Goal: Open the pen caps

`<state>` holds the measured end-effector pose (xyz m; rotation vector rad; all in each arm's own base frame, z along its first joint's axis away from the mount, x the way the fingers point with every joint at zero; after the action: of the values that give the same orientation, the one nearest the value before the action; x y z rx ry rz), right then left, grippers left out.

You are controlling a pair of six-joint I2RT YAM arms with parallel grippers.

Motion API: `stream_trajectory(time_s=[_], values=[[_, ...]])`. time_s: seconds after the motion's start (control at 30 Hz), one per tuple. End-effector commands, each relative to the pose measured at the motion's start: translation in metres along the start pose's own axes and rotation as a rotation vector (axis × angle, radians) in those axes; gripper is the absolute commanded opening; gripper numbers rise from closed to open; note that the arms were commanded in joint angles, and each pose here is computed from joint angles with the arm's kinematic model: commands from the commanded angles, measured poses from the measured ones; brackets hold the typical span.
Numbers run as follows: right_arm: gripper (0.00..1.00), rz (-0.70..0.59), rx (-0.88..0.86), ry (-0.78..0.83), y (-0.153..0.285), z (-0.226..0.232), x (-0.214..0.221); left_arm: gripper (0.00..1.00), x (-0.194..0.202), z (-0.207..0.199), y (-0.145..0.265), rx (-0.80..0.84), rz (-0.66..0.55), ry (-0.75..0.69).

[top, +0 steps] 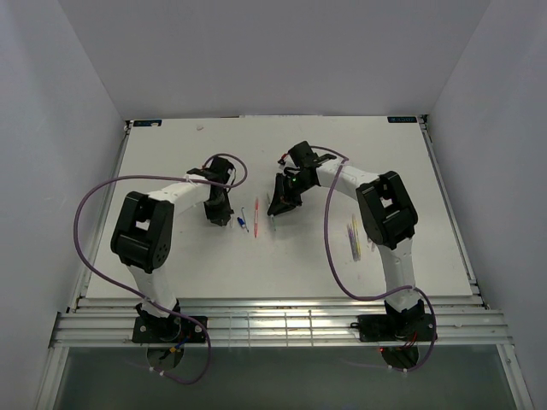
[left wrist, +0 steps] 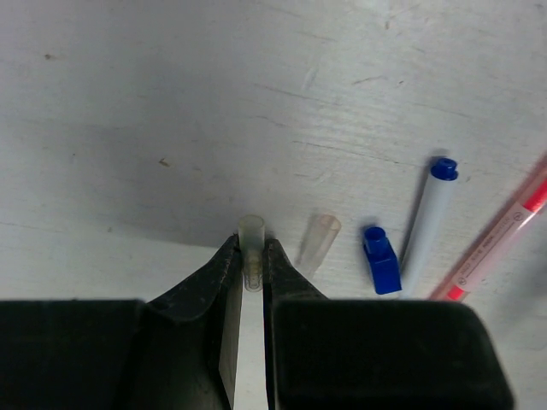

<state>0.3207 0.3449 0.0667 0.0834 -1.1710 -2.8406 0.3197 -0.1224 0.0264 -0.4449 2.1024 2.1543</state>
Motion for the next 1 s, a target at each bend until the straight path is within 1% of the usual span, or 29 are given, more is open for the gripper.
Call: stream_trajectory(time_s=[0.0,0.2,0.27,0.43,0.8,0.97], values=[[0.08,-0.01,-0.012,0.018,-0.001,0.008,-0.005,0.19,-0.016,-0.016,0.003,0.072,-0.037,-0.017],[0.08,-0.005,0.0,0.009,-0.005,0.004,-0.004,0.27,-0.008,-0.013,0.0,0.07,-0.016,-0.03],[0.08,-0.006,0.003,0.007,-0.006,0.003,-0.004,0.29,-0.006,-0.012,0.0,0.068,-0.013,-0.028],[0.08,0.001,0.018,-0.014,-0.012,-0.001,-0.002,0.38,0.003,-0.004,-0.002,0.034,0.007,-0.014],[0.09,0.003,0.046,-0.037,-0.02,-0.005,-0.001,0.42,0.01,-0.005,-0.001,0.041,0.027,0.006],[0.18,0.014,0.057,-0.034,-0.023,-0.01,0.001,0.42,0.009,-0.002,0.003,0.035,0.015,0.008]])
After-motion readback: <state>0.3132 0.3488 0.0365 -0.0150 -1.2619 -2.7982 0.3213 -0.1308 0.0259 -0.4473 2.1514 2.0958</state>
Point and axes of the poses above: each gripper's point midway between its finger pads, its own y axis back along the fingers, its own z axis along the line the jaws close on, x = y × z, the point moved 1 cm from there along y, back along the fingers, and after that the axes turned 5 degrees about -y, right-handed, at the moved point
